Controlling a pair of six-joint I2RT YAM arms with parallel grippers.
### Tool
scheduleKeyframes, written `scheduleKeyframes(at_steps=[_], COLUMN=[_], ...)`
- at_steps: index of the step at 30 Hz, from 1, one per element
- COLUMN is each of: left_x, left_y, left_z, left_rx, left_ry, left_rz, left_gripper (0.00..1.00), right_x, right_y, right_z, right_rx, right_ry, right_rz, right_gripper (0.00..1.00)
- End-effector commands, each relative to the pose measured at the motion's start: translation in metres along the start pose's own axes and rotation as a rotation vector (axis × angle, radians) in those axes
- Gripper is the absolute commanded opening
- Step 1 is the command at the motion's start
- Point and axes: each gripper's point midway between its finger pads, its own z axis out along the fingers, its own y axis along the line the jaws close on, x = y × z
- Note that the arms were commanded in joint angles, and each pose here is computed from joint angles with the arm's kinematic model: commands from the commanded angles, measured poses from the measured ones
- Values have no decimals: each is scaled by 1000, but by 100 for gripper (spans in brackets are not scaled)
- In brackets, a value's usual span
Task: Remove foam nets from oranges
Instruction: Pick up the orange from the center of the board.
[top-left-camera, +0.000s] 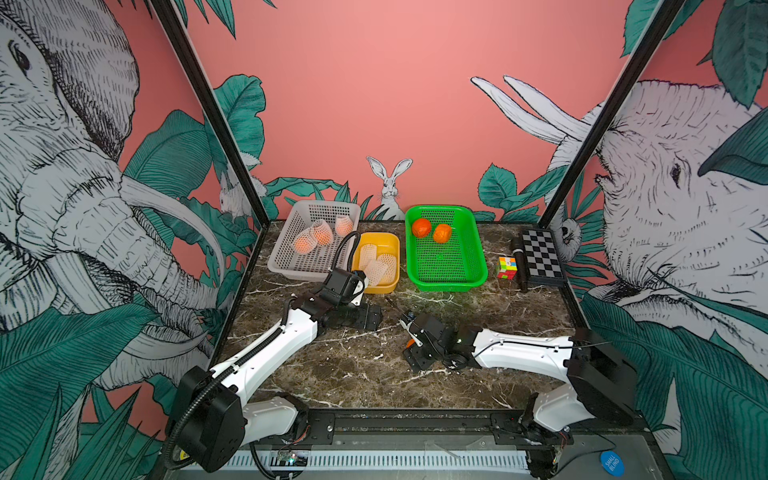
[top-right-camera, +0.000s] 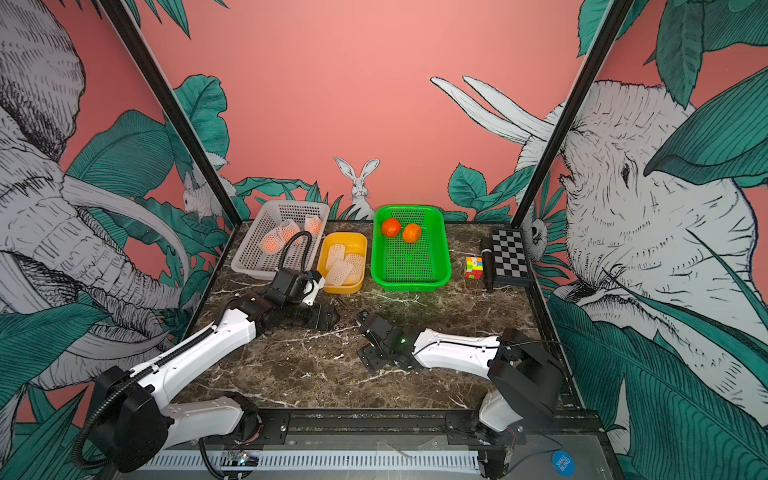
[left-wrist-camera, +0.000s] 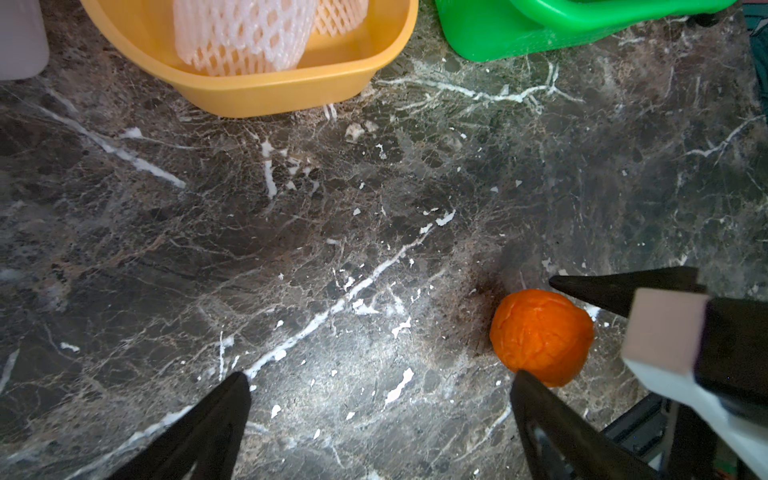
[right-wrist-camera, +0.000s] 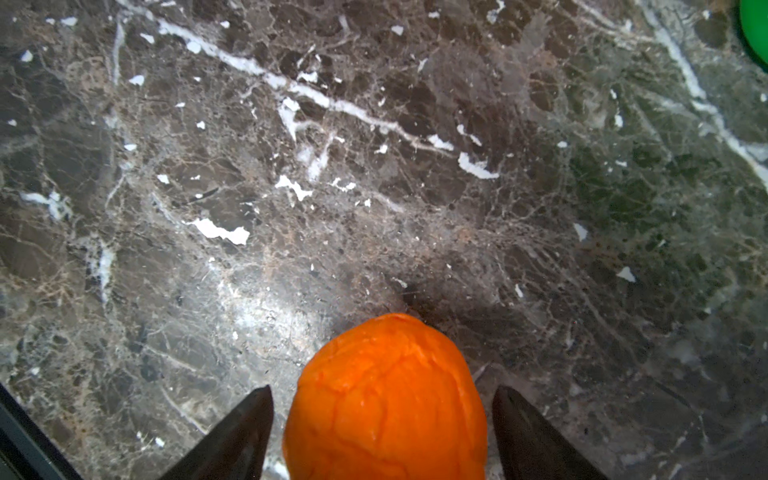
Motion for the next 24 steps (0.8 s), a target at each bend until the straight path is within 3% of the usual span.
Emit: scheduleKeyframes(at_steps=[1, 9, 15, 24], left_x=[-2, -8, -8, -27], left_y=[3, 5, 4, 4], left_z=[0, -1, 1, -13], left_rx=[0, 1, 12, 1], left_ry=[-10, -28, -31, -82], left_rz=[-19, -34, -41, -54], left_gripper=[99, 99, 99, 99], right_x=[2, 8, 8, -13], right_y=[1, -3, -4, -15], right_z=[3, 13, 10, -44], right_rx=[4, 36, 38, 46], right_ry=[-8, 25, 17, -63], right_rz=[-15, -37, -24, 16], right_gripper=[80, 84, 74, 63])
